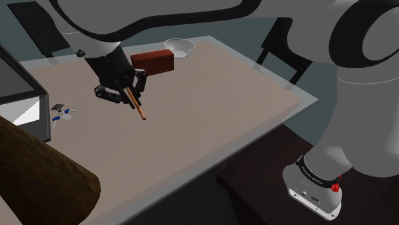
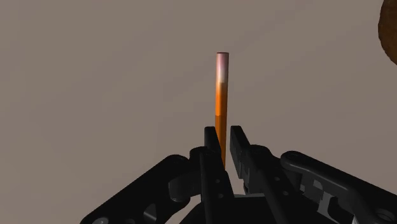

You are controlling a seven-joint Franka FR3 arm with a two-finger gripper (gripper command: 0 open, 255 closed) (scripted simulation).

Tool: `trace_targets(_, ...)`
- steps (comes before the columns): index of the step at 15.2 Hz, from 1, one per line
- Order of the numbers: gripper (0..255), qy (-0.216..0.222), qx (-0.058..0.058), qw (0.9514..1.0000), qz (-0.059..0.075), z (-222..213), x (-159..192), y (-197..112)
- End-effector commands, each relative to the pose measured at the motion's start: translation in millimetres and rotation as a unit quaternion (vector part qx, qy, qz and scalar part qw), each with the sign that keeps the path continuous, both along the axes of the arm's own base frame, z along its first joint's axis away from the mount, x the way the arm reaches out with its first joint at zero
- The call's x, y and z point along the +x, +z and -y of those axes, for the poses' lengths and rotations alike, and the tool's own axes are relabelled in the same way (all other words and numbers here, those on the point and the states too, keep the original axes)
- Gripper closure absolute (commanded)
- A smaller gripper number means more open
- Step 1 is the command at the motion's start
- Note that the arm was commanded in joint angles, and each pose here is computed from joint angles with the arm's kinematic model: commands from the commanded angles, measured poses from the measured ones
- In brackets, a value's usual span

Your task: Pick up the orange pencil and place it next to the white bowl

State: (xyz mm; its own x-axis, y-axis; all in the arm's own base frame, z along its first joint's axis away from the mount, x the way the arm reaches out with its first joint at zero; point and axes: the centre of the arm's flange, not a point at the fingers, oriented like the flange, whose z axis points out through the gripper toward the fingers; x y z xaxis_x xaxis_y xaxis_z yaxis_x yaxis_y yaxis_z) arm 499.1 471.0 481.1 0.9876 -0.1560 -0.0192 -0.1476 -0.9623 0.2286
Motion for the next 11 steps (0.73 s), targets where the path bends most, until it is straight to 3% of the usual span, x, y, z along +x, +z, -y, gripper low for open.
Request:
trace_targets(1, 255, 0.0, 0.0, 1.0, 0.0, 23, 8, 1)
trace_targets(11, 255, 0.0, 0.0, 1.0, 0.0, 147, 52, 1)
